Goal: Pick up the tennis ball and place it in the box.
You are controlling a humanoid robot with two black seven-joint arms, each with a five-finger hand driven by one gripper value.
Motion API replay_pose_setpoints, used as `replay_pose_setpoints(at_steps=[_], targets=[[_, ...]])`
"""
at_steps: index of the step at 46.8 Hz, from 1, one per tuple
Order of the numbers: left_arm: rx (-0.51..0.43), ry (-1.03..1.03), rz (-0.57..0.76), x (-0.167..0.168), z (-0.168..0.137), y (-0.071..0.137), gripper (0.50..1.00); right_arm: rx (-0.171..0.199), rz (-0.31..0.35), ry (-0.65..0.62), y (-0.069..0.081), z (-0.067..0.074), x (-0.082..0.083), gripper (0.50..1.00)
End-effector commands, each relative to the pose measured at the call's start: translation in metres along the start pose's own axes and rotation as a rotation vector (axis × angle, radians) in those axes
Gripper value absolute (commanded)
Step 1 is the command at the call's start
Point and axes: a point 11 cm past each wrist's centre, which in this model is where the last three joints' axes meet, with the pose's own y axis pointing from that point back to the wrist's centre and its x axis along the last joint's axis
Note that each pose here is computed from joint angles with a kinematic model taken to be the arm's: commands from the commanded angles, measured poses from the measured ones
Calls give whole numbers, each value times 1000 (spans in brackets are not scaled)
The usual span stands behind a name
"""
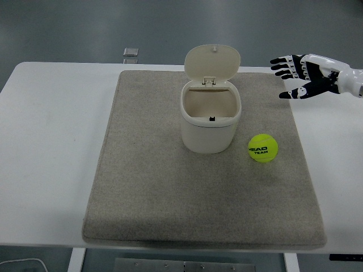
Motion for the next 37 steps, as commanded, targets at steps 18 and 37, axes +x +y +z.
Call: replay_pose_setpoints(at_steps=[18, 37], targets=[[0, 0, 0, 0, 0, 0, 992, -32, -98, 155, 26, 19, -47, 913], [0, 0, 0, 0, 0, 0, 992, -10, -119, 292, 26, 26, -77, 913]])
